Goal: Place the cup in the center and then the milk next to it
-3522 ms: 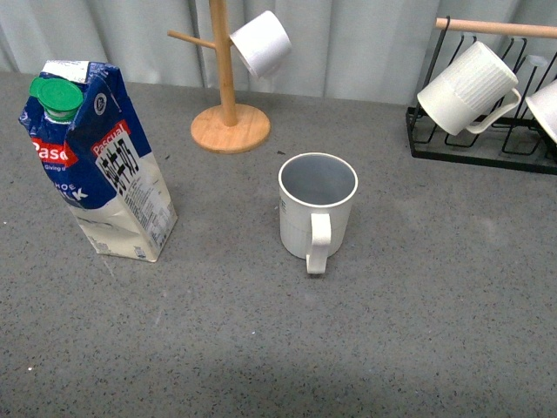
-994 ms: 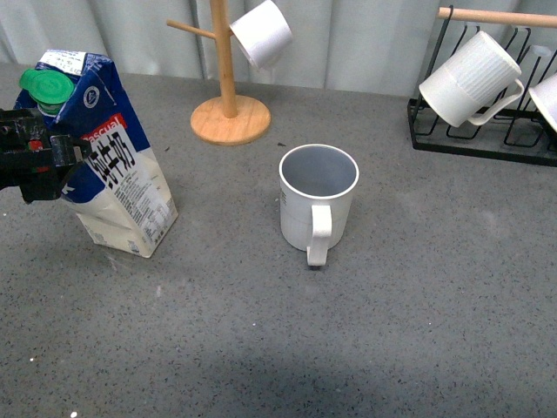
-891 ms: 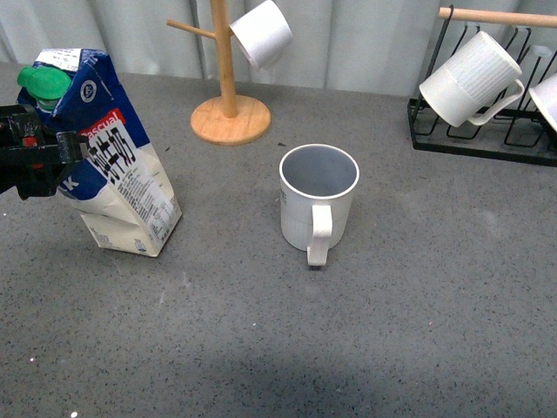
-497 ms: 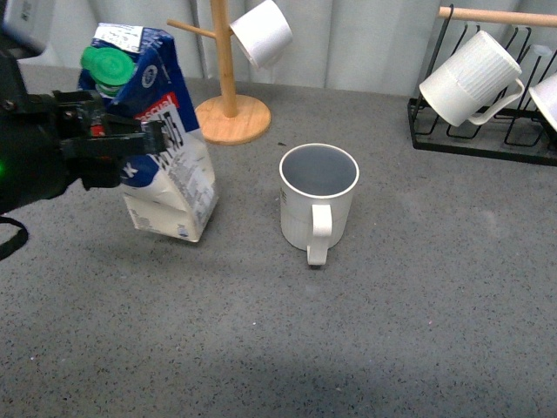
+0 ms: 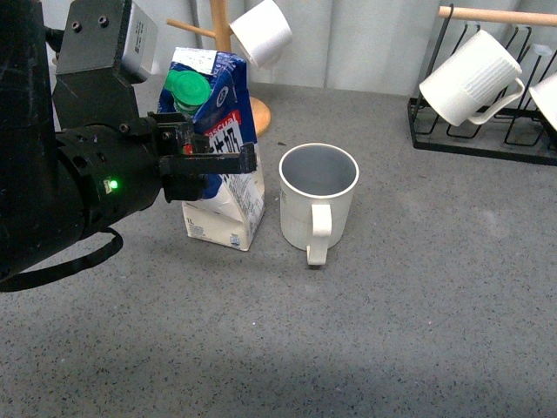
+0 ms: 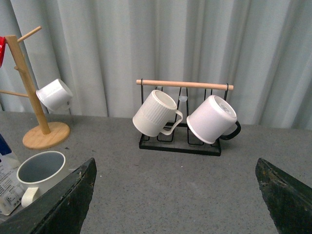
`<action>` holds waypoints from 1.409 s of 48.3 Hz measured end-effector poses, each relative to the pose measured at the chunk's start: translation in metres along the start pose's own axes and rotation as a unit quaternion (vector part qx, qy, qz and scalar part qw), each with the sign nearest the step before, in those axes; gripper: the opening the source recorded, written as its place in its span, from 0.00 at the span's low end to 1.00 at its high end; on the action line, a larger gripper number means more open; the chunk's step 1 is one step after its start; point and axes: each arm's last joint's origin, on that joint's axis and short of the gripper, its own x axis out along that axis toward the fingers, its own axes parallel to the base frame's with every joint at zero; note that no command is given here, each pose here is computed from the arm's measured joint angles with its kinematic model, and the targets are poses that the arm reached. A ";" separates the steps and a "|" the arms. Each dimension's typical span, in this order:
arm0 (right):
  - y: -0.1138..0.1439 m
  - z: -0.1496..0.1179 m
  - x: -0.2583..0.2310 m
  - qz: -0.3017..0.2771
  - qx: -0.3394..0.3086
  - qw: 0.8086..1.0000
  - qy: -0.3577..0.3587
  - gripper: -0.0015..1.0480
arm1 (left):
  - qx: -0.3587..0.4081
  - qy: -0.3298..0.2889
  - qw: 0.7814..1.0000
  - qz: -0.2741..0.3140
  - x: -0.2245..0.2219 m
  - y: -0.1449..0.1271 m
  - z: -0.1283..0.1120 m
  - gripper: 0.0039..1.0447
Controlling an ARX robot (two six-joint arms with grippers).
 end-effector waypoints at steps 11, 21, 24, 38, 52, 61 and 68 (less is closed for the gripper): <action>0.000 0.000 0.000 0.000 0.000 1.000 0.000 0.91 | 0.004 0.012 1.000 -0.002 0.004 -0.006 0.002 0.31; 0.000 0.000 0.000 0.000 0.000 1.000 0.000 0.91 | 0.002 -0.006 1.000 -0.009 -0.003 -0.010 0.018 0.71; 0.000 0.000 0.000 0.000 0.000 1.000 0.000 0.91 | 0.001 -0.020 1.000 -0.012 -0.007 -0.012 0.027 0.81; 0.000 0.000 0.000 0.000 0.000 1.000 0.000 0.91 | 0.006 -0.095 0.995 0.020 -0.026 -0.008 0.069 0.94; 0.000 0.000 0.000 0.000 0.000 1.000 0.000 0.91 | 0.057 -0.180 0.975 0.120 -0.064 0.022 0.061 0.58; 0.000 0.000 0.000 0.000 0.000 1.000 0.000 0.91 | 0.067 -0.171 0.975 0.127 -0.106 0.045 0.039 0.18; 0.000 0.000 0.000 0.000 0.000 1.000 0.000 0.91 | 0.071 -0.173 0.975 0.123 -0.131 0.053 0.033 0.04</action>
